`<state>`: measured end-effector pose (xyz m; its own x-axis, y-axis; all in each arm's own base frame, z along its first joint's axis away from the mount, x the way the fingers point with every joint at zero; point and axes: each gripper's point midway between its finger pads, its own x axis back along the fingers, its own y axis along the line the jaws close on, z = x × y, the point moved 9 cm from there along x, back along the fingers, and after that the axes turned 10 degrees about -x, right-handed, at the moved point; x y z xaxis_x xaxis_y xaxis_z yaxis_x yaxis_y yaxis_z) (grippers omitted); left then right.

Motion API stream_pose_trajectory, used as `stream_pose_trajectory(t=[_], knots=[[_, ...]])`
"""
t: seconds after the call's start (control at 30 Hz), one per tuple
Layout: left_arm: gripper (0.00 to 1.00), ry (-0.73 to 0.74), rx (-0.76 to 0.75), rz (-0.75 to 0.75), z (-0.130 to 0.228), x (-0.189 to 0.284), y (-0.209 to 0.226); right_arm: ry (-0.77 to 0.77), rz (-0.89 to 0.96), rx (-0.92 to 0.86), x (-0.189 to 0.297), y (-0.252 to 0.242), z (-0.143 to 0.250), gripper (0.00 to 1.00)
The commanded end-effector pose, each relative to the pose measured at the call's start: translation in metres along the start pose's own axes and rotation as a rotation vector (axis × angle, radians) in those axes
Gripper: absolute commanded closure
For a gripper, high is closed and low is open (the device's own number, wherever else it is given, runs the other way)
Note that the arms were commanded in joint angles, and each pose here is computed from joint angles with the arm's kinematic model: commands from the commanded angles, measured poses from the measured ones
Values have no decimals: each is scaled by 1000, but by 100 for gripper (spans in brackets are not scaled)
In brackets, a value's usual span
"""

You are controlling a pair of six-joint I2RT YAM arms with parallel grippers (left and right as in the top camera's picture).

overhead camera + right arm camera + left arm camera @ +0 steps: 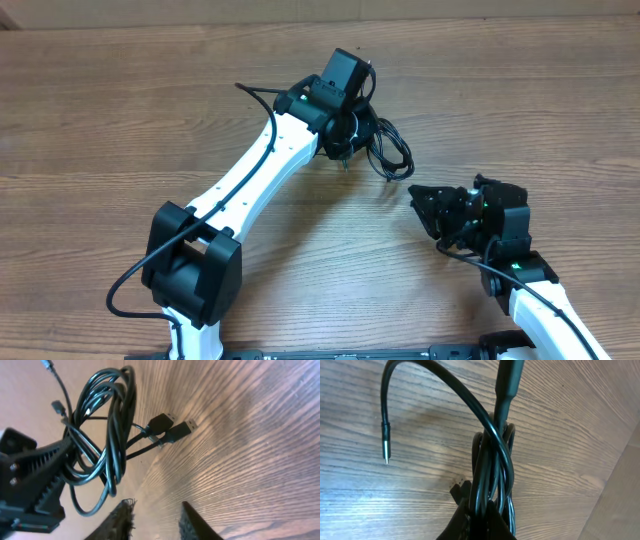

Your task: Untangle cables

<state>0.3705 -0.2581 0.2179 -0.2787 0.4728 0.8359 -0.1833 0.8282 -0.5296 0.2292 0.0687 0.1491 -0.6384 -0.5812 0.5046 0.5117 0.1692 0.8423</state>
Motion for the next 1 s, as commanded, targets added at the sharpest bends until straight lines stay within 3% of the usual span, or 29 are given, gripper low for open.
stream_pose_trajectory(t=[0.0,0.2,0.43,0.73,0.97], knots=[[96,41,104,10,6,-2,-1,17,-20,240,0,4,2,64],[96,102,186,47,11,-2,-5,63,-63,348,1,9,7,62],[96,126,175,29,17,-2,-4,45,-127,384,2,20,6,60],[96,184,100,56,32,-5,-14,1,-149,397,2,26,3,65],[96,240,7,108,37,-4,-17,-75,-128,322,2,25,-4,75]])
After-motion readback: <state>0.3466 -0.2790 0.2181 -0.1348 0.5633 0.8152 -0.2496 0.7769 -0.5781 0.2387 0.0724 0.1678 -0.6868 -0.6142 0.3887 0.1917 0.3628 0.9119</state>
